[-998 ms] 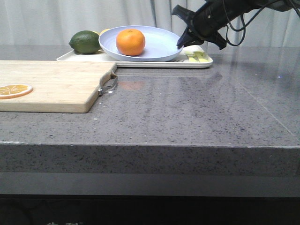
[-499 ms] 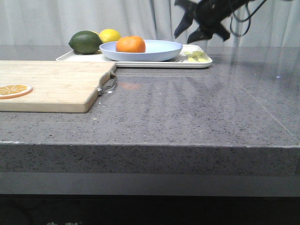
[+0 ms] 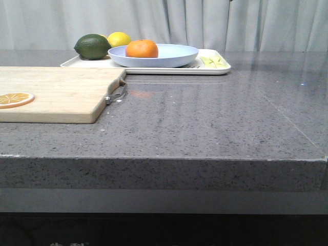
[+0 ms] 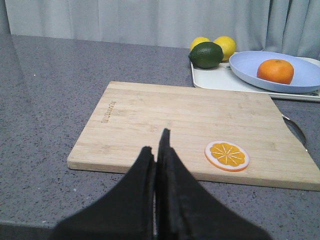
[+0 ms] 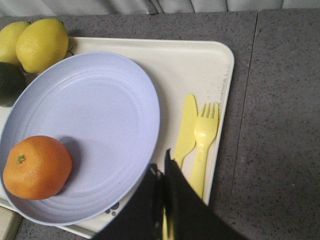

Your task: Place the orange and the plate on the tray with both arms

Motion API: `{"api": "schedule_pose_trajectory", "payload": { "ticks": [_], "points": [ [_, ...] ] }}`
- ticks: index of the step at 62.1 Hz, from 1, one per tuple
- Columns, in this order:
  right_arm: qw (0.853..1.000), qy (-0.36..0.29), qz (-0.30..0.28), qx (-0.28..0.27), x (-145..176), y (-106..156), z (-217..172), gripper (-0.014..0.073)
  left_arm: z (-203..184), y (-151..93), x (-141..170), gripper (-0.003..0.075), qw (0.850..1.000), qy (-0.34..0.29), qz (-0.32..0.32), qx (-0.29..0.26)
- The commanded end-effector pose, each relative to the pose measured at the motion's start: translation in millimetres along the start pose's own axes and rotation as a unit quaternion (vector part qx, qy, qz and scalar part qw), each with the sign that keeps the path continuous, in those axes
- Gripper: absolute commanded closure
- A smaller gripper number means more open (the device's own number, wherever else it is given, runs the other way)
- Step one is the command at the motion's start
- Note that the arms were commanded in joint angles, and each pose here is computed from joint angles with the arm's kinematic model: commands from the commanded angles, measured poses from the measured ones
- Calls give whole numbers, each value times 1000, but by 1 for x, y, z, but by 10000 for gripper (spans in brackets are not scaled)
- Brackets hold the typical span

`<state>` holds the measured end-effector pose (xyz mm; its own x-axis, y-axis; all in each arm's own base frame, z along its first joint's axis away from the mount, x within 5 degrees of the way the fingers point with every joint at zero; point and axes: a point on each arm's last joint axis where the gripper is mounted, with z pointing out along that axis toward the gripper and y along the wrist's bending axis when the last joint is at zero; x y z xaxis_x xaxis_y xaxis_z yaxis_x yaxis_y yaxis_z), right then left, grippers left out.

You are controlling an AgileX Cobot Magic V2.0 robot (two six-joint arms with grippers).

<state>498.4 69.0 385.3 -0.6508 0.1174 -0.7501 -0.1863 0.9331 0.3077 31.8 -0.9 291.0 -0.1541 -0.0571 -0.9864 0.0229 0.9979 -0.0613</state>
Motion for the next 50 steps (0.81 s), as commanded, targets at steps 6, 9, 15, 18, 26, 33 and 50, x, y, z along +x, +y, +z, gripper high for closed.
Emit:
{"api": "schedule_pose_trajectory", "payload": {
  "ticks": [6, 9, 15, 18, 26, 33, 50],
  "points": [
    [997, -50, -33, 42, -23, 18, -85, 657, -2, -1, -16, 738, 999, -51, -6, 3],
    [996, -52, -38, 64, -25, 17, -96, 657, -2, -1, -16, 738, 999, -51, -6, 3],
    [993, -46, -43, 96, -25, 18, -120, 657, -2, -1, -16, 738, 999, -52, -6, 3],
    [992, -28, -47, 115, -20, 16, -126, 657, -2, -1, -16, 738, 999, -53, -6, 3],
    [985, 33, -69, 153, 1, 11, -143, 657, -2, -1, -16, 738, 999, -53, -6, 3],
    [977, 84, -84, 177, 27, 7, -159, 657, -2, -1, -16, 738, 999, -54, -6, 4],
    [961, 180, -91, 187, 113, -2, -187, 657, -2, -1, -16, 738, 998, -55, -6, 4]
  ]
}}
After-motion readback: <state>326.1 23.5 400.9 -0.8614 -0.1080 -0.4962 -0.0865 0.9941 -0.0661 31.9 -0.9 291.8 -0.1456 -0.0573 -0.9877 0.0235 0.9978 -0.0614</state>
